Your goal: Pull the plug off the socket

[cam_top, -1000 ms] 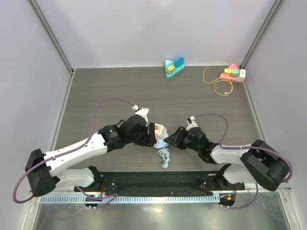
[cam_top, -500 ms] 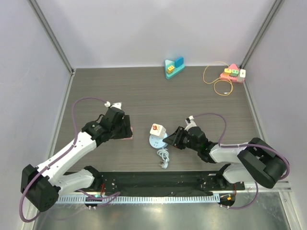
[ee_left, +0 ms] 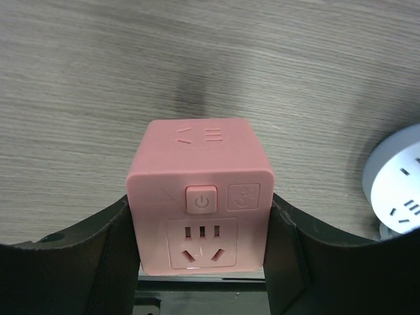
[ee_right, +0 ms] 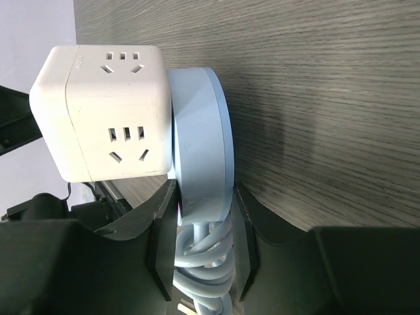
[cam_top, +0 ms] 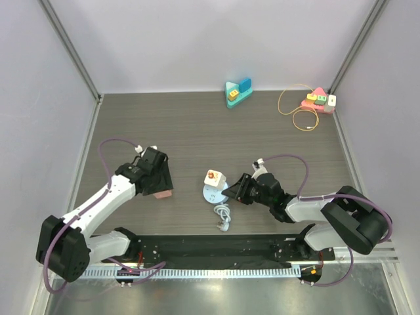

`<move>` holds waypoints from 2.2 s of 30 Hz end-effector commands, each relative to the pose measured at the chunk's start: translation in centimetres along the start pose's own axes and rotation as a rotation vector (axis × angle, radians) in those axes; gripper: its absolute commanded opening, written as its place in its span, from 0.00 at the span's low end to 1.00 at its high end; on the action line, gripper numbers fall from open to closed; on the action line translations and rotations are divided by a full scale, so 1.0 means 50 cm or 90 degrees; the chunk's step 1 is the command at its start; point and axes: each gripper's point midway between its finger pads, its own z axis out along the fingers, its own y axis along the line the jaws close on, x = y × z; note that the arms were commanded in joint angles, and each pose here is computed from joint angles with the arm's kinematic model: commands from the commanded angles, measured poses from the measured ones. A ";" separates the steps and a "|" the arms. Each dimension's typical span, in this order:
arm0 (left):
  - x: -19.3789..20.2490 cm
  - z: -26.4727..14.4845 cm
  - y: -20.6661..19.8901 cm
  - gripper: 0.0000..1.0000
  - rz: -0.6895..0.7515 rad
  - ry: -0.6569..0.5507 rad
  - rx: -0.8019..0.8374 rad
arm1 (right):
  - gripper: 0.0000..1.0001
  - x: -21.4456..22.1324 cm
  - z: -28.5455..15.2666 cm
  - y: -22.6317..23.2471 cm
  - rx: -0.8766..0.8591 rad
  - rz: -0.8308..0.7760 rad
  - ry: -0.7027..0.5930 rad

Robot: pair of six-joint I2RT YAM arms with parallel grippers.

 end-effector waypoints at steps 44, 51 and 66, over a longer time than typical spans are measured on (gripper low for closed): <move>-0.070 -0.074 -0.005 1.00 -0.084 -0.094 0.079 | 0.04 0.074 -0.002 -0.098 0.095 -0.030 0.096; -0.070 -0.127 -0.125 0.99 -0.018 -0.075 0.292 | 0.04 0.070 0.004 -0.091 0.092 -0.034 0.100; -0.066 -0.073 -0.298 1.00 0.182 -0.115 0.261 | 0.04 0.076 0.006 -0.084 0.083 -0.034 0.116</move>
